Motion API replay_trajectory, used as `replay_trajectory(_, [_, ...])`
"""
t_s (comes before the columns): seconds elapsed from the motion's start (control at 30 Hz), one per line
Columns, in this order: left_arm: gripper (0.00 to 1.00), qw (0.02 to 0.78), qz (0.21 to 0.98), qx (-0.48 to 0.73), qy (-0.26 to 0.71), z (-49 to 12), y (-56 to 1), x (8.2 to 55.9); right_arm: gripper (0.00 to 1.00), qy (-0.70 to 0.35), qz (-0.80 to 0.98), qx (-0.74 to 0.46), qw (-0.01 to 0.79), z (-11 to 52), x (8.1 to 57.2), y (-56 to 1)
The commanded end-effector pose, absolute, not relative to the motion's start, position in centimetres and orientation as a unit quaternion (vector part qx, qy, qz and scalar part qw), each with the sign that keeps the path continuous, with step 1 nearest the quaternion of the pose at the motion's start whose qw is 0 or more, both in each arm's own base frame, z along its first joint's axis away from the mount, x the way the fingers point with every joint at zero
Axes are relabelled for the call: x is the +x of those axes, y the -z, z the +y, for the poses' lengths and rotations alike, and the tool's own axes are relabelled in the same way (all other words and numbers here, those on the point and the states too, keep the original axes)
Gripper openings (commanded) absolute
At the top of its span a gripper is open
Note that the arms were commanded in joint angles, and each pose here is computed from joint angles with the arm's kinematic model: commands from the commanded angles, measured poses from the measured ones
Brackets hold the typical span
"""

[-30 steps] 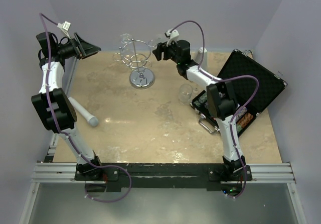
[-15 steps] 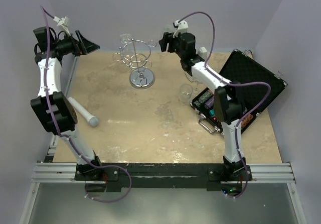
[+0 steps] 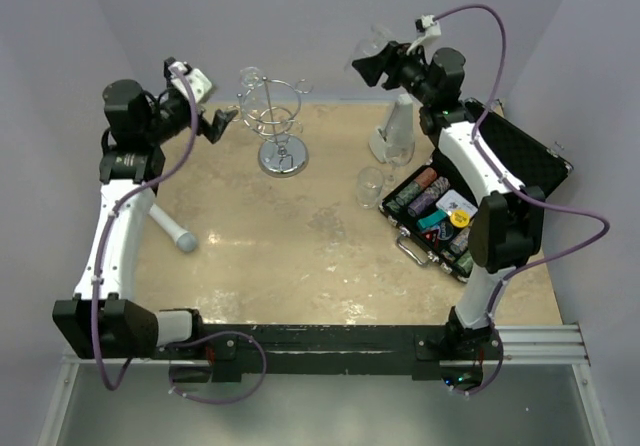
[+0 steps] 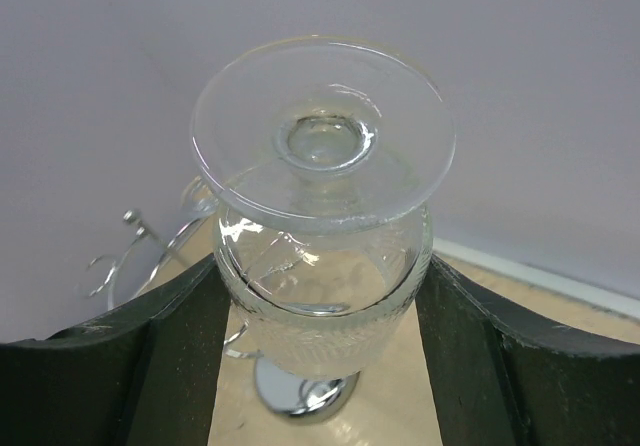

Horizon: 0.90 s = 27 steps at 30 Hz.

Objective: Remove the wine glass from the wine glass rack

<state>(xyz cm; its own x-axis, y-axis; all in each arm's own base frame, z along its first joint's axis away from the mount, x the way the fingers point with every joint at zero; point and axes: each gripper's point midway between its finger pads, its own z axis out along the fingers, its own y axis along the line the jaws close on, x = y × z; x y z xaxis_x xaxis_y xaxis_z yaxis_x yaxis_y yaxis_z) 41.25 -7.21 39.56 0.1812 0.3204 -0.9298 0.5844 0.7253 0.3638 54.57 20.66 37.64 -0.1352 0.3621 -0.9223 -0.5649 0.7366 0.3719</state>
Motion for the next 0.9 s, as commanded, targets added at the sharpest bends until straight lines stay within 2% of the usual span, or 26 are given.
replay_trajectory(0.0, [1.00, 0.710, 0.558, 0.429, -0.028, -8.6, -40.0, 40.8, 0.00, -0.472, 0.613, -0.194, 0.604, 25.5, 47.3, -41.0])
replay_trajectory(0.13, [1.00, 0.732, 0.520, 0.440, -0.026, -10.8, -40.8, 39.0, 0.00, -0.491, 0.627, -0.252, 0.551, 26.5, 45.0, -40.0])
replay_trajectory(0.27, [1.00, 0.741, 0.497, 0.453, 0.005, -13.8, -39.8, 35.9, 0.00, -0.423, 0.667, -0.256, 0.557, 25.2, 46.0, -39.2])
replay_trajectory(0.37, [0.94, 0.751, 0.490, 0.442, 0.014, -15.5, -39.1, 34.3, 0.00, -0.377, 0.693, -0.245, 0.564, 24.3, 46.8, -38.6])
replay_trajectory(0.47, [0.88, 0.757, 0.488, 0.435, 0.023, -16.9, -38.6, 33.0, 0.00, -0.375, 0.684, -0.261, 0.569, 24.4, 46.1, -39.4])
replay_trajectory(0.67, [0.76, 0.753, 0.490, 0.439, 0.021, -19.8, -38.9, 33.4, 0.00, -0.480, 0.671, -0.206, 0.526, 25.7, 43.2, -40.7])
replay_trajectory(0.87, [0.75, 0.747, 0.507, 0.431, 0.004, -21.3, -39.2, 36.6, 0.00, -0.552, 0.636, -0.195, 0.502, 26.5, 41.2, -42.9])
